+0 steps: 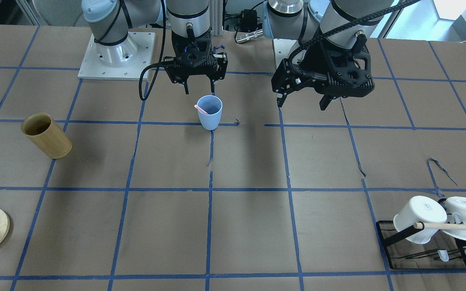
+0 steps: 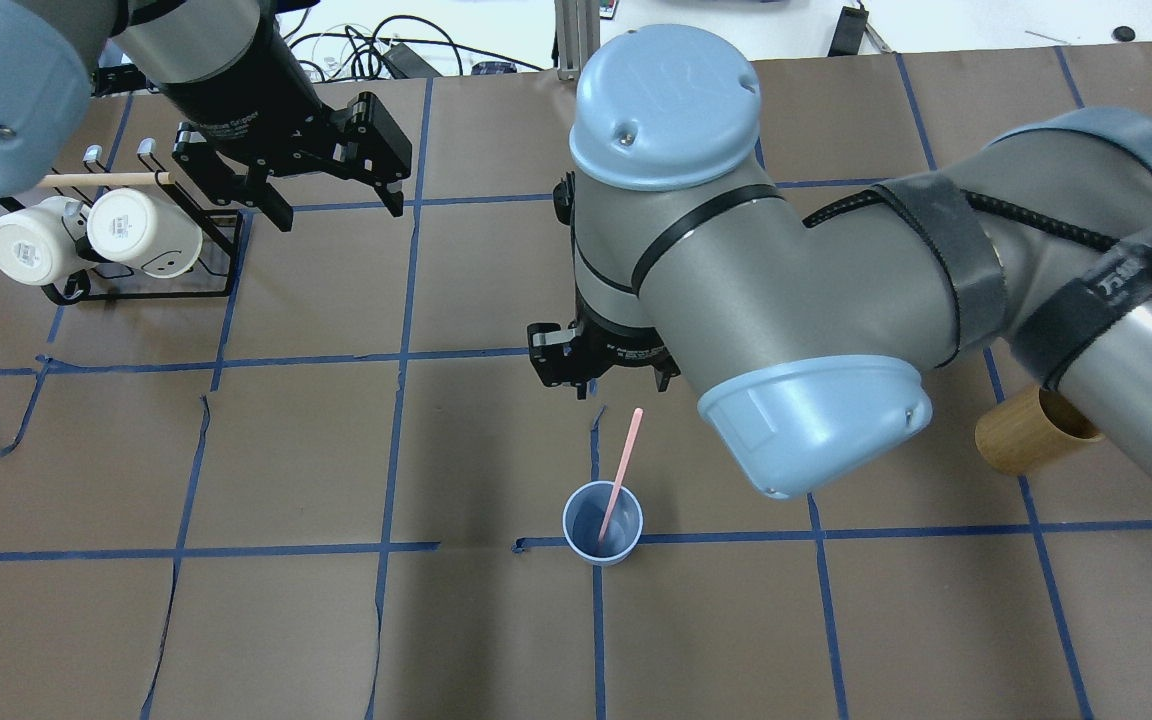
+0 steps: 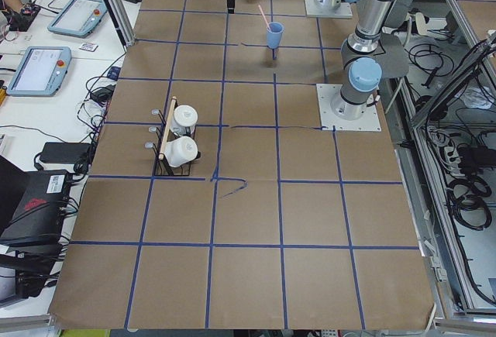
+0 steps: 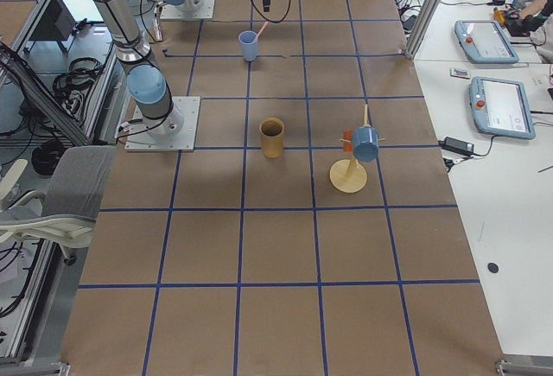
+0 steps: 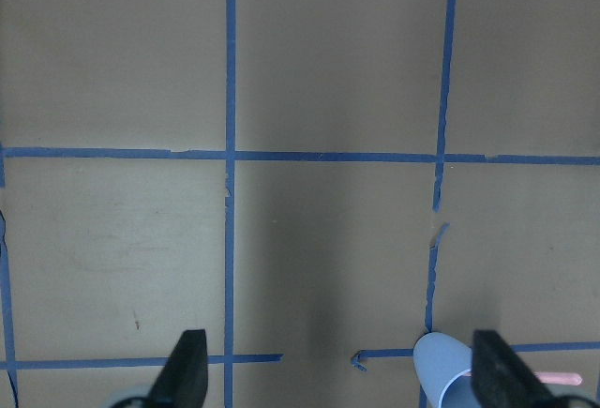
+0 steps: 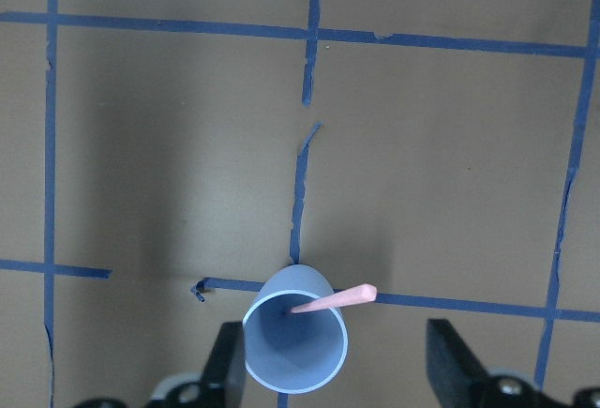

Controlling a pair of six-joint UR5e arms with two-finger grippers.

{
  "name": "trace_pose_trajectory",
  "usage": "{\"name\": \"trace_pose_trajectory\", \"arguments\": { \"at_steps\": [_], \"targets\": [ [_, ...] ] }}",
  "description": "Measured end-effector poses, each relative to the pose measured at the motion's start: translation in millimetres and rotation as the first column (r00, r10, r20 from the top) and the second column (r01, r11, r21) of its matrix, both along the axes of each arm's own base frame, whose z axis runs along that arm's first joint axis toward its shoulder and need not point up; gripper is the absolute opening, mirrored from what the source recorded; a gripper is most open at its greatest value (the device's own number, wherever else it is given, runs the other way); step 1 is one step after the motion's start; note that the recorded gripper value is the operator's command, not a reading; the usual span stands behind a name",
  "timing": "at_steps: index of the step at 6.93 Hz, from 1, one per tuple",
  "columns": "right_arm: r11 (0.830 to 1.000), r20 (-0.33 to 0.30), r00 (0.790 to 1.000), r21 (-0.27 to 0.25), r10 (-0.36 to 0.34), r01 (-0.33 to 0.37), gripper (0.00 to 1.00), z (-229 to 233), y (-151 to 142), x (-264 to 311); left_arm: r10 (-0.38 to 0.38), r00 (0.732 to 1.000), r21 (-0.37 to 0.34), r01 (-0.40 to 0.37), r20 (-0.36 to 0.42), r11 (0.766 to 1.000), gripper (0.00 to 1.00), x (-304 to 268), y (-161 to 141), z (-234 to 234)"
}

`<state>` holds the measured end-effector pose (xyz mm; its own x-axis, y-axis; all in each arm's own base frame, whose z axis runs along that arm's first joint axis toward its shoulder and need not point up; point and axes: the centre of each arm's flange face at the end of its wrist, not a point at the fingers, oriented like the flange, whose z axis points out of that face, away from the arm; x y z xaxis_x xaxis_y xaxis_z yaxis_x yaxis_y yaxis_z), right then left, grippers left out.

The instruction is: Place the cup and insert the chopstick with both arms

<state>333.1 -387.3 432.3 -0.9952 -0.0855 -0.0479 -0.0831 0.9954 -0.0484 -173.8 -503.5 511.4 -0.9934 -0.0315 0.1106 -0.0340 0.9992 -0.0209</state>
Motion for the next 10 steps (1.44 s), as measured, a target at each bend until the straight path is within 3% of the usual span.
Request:
{"name": "trace_pose_trajectory", "arguments": {
  "at_steps": [4,7,10],
  "targets": [
    [1.000,0.006,1.000,-0.022,-0.010,0.010,1.00,27.7,-29.2,-29.9,-0.002,1.000,-0.009,0.002,0.000,1.000,1.00,2.5,-0.7,4.1],
    [0.998,-0.020,0.999,0.043,0.046,-0.045,1.00,47.5,-63.5,-103.0,0.026,1.000,-0.023,-0.026,-0.002,0.999,1.00,23.4,-3.4,10.9],
    [0.992,-0.026,1.000,0.123,0.004,-0.001,1.00,68.0,-82.0,-192.3,0.040,0.999,-0.033,-0.040,-0.003,0.999,1.00,30.8,-1.4,16.1]
  ]
}}
